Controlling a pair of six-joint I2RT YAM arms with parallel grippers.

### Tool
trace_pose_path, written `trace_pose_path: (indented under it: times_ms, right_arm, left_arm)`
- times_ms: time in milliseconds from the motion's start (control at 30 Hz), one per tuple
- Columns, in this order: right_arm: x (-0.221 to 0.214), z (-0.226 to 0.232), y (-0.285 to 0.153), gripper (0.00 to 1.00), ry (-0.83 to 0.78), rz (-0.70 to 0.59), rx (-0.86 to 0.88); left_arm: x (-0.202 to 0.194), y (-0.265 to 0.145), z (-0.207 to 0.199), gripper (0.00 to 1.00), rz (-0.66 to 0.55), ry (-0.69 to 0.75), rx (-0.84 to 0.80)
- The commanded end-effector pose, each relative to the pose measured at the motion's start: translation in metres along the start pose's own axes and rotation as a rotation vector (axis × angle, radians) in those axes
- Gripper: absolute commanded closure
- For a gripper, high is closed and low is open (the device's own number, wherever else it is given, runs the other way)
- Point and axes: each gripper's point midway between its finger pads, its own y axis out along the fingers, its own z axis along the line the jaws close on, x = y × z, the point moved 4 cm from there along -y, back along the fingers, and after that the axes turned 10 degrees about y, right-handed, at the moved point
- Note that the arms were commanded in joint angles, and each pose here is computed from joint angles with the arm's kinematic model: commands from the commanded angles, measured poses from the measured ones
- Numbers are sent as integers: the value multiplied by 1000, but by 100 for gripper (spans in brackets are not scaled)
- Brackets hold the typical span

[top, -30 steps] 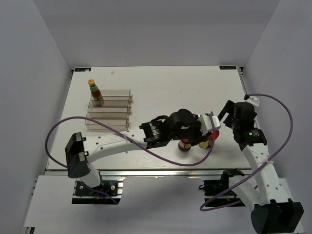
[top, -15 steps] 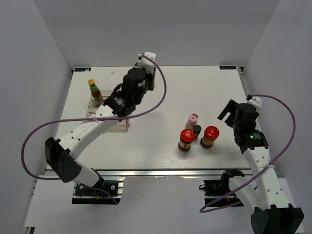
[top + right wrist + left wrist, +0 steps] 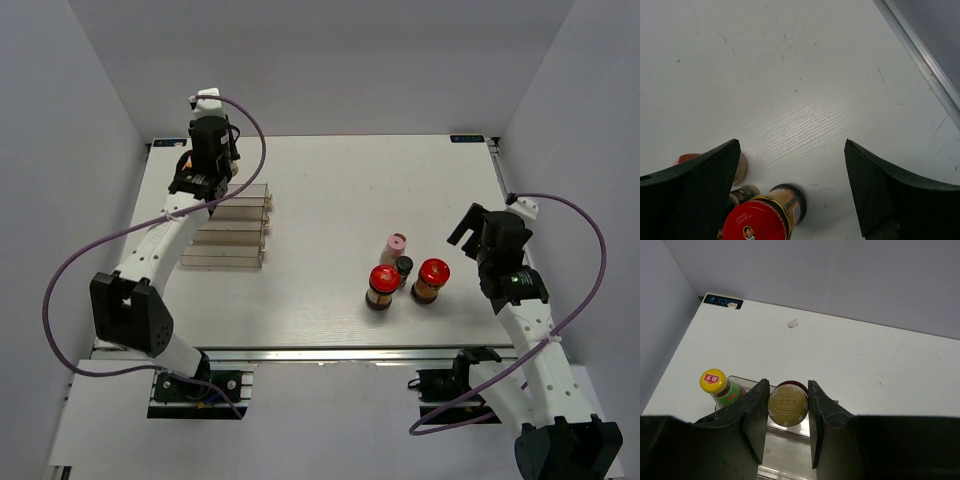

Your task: Organize the condiment bottles

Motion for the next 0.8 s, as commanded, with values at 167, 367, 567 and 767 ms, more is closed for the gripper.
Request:
trace_pose_path:
  times_ms: [167,367,567,767]
  right_arm:
    - [12,-1,7,11,-10,-62,-29]
    - [12,-3,9,11,-19,-64,-46]
    - [14,-5,11,11,-23,-75,-68]
    - [13,-6,12,11,-26,-73,-69]
  left_arm:
    - [-4,31,10,100,10,-58,16]
    - [-12,45,14,100,31,-38,50]
    - [-36,62,14,100,108,-21,69]
    - [-55,70,15,100,132,-28,71]
